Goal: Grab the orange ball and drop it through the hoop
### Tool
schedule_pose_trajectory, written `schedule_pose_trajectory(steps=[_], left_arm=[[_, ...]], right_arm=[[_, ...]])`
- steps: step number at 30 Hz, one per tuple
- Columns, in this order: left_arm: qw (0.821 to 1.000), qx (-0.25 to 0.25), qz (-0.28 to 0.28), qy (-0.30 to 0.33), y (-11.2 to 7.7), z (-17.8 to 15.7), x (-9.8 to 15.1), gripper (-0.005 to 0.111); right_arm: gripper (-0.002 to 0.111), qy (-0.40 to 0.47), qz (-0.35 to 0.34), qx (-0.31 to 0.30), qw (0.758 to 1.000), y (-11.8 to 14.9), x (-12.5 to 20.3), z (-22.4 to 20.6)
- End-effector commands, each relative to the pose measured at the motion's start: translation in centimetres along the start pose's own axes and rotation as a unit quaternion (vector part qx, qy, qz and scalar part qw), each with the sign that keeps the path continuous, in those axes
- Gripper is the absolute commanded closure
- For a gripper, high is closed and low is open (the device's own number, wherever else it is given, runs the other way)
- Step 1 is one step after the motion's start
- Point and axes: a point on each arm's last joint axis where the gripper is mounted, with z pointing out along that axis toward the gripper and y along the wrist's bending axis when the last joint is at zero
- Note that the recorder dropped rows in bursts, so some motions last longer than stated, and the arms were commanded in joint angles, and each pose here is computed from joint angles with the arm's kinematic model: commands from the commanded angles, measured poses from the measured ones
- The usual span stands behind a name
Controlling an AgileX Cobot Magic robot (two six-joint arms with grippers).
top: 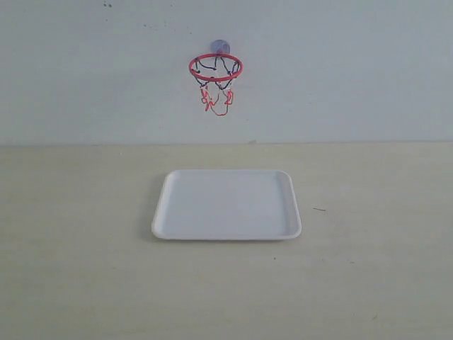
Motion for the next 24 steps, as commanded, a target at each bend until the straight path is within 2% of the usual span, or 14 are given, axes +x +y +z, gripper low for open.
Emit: schedule_pose_trajectory(steps=[1,24], left_arm=[[1.0,0.0,-0.007,-0.004,0.0,0.0,0.03,0.103],[1.0,0.0,-0.007,-0.004,0.0,0.0,0.03,0.103]], right_arm=[[0.106,0.004,-0.047,-0.029,0.998,0.29,0.13,-0.04],[0.106,0.005,-0.051,-0.039,0.998,0.4,0.15,-0.05]])
